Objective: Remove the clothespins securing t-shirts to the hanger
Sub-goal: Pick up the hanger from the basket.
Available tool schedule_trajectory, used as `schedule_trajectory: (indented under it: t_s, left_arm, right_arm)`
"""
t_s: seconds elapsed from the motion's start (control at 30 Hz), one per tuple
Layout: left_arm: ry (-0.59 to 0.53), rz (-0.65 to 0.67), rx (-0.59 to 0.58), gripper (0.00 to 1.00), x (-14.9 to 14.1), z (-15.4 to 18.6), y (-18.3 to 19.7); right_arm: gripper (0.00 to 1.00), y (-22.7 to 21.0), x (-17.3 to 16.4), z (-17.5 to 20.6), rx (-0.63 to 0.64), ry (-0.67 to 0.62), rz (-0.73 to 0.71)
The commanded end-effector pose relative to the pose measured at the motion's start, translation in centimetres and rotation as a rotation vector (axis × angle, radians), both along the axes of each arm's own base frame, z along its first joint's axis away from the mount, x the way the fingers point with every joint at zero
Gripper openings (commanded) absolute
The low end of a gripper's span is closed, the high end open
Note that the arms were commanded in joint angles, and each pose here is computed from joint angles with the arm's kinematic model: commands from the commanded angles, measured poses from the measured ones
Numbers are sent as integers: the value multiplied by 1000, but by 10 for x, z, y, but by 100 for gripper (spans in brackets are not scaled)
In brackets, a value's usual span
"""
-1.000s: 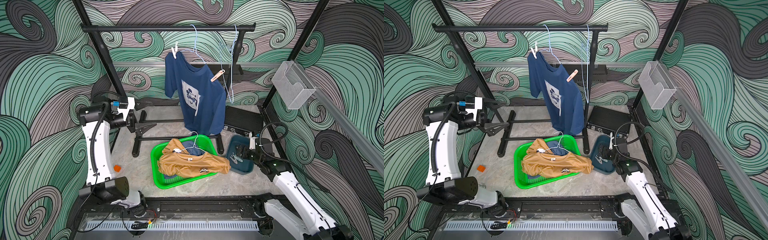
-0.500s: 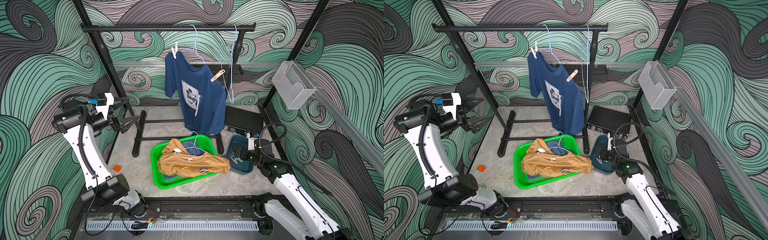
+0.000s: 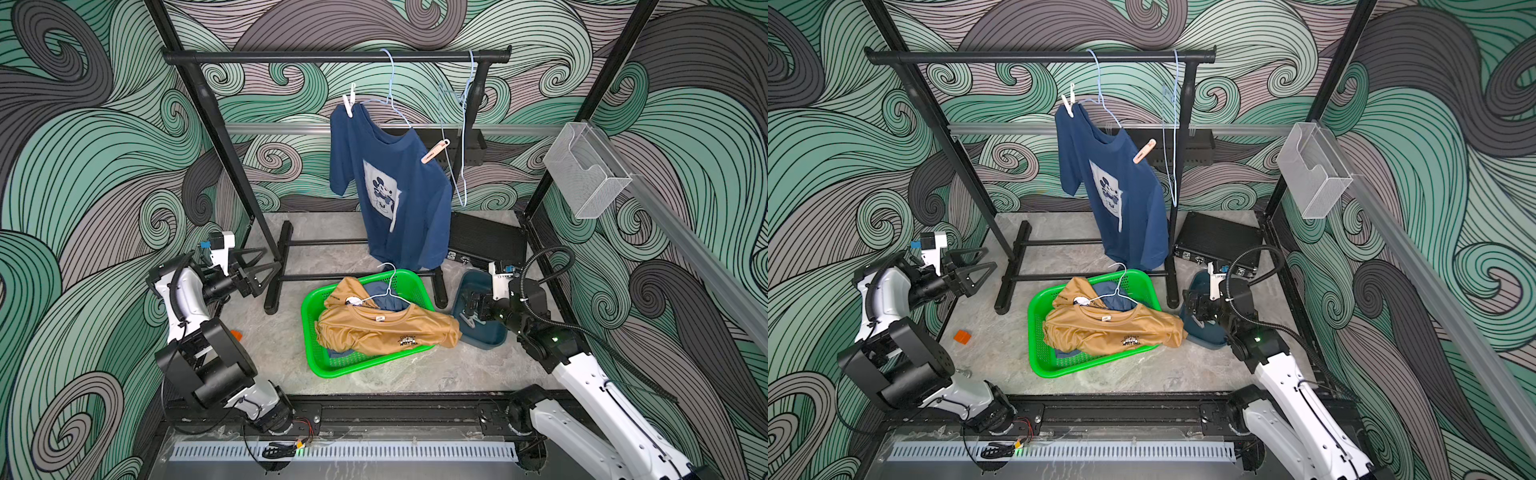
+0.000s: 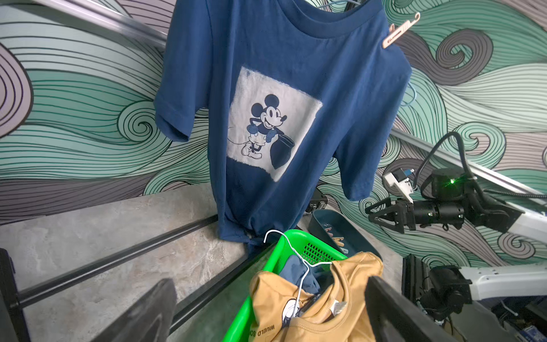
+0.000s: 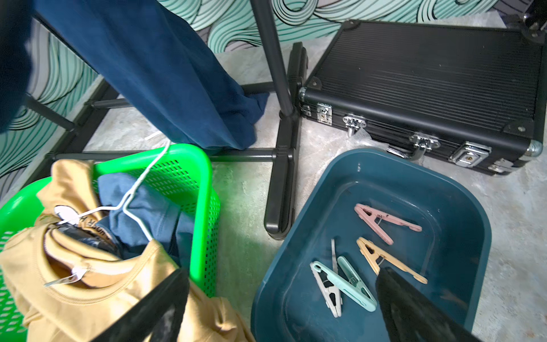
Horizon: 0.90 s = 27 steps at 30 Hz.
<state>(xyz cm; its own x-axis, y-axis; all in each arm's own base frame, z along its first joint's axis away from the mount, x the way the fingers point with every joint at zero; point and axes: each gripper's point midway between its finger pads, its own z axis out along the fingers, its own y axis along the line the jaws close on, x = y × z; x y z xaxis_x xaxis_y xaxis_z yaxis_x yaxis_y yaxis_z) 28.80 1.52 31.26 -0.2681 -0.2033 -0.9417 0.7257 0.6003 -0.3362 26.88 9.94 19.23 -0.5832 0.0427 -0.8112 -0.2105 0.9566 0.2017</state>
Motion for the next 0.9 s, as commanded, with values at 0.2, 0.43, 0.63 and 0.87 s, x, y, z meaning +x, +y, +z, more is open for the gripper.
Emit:
schedule_trajectory:
  t_s: [0.2, 0.43, 0.63, 0.87]
  left_arm:
    - [148, -5, -243, 99, 11, -19, -12]
    - [266, -92, -313, 99, 24, -40, -31]
    - [322, -215, -319, 99, 29, -52, -67]
    - [103, -327, -185, 99, 13, -1, -101]
  right_arm:
    - [99, 7, -9, 13, -28, -55, 51]
    - [99, 9, -13, 19, -41, -80, 66]
    - [99, 13, -12, 21, -67, -90, 87]
    - [99, 18, -10, 10, -78, -78, 100]
